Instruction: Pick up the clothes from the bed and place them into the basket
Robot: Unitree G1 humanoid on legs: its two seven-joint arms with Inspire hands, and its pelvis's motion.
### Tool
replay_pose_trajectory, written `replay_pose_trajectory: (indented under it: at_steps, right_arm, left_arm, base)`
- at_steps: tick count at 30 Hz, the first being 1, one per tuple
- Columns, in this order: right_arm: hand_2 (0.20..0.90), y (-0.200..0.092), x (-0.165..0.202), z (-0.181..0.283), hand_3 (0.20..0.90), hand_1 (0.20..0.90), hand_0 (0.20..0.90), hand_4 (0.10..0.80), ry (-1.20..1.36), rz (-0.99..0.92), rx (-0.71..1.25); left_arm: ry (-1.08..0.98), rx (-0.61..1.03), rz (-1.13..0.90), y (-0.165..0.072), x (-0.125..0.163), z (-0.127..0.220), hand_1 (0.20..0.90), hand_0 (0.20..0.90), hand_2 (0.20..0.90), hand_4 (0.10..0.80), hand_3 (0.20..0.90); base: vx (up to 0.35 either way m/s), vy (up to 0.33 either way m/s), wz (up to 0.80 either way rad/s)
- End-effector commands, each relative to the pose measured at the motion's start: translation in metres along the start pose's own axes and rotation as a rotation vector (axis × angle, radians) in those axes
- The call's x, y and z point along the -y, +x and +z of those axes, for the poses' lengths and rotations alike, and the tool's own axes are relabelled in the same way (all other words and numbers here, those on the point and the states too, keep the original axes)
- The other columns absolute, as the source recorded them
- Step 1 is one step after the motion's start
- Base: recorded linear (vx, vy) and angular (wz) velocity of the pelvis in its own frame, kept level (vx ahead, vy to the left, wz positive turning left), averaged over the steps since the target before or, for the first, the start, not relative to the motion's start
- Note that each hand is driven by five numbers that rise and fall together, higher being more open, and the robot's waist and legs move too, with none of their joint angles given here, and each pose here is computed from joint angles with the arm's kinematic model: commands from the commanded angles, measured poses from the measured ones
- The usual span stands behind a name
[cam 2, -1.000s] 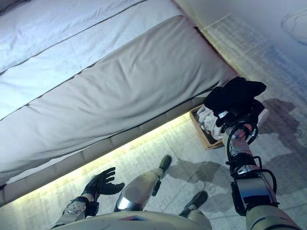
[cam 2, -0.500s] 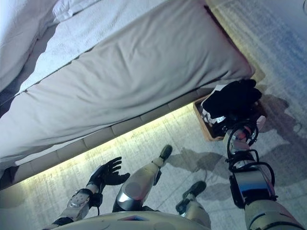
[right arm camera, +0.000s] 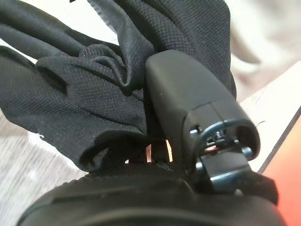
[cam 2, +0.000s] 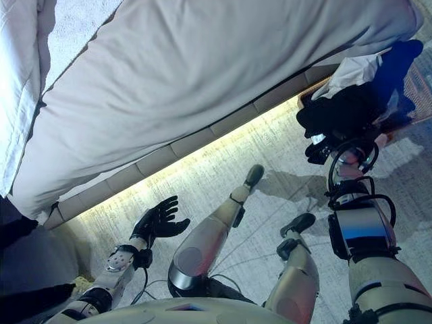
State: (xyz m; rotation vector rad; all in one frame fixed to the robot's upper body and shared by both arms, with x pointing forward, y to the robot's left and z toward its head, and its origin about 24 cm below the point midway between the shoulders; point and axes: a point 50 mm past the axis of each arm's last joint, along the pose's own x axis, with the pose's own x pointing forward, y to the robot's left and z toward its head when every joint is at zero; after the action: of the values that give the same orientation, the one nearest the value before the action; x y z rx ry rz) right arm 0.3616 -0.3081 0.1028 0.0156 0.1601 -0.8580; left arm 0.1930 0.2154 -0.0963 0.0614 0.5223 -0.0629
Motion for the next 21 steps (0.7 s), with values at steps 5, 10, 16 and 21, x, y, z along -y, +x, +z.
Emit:
replay_pose_trajectory:
  at_steps: [5,10,16,21]
  right_arm:
    - [0.3,0.01,0.018,0.074,0.2,0.3,0.3,0.1,-0.023,-0.019,0.288]
    - [0.9,0.015,0.021,0.077,0.9,0.9,0.9,0.8,-0.092,0.035,0.24]
    - [0.9,0.02,0.03,0.072,0.9,0.9,0.9,0.8,-0.132,0.035,0.217]
    - [0.9,0.022,0.044,0.068,0.9,0.9,0.9,0.8,-0.093,-0.079,0.232]
  left_arm:
    - [-0.027,0.013,0.013,-0.016,-0.009,-0.009,0.9,0.9,0.9,0.8,0.9]
    - [-0.052,-0.009,-0.021,-0.015,-0.009,-0.011,0.9,0.9,0.9,0.8,0.9]
    - [-0.061,-0.009,-0.026,-0.014,-0.01,-0.009,0.9,0.9,0.9,0.8,0.9]
    - [-0.055,-0.008,-0.007,-0.014,-0.008,-0.009,0.9,0.9,0.9,0.8,0.9]
  base:
    - [-0.011,0.066,-0.02]
    - [0.024,0.075,-0.11]
    - [0.006,0.002,-0.01]
    - [0.043,-0.017,-0.01]
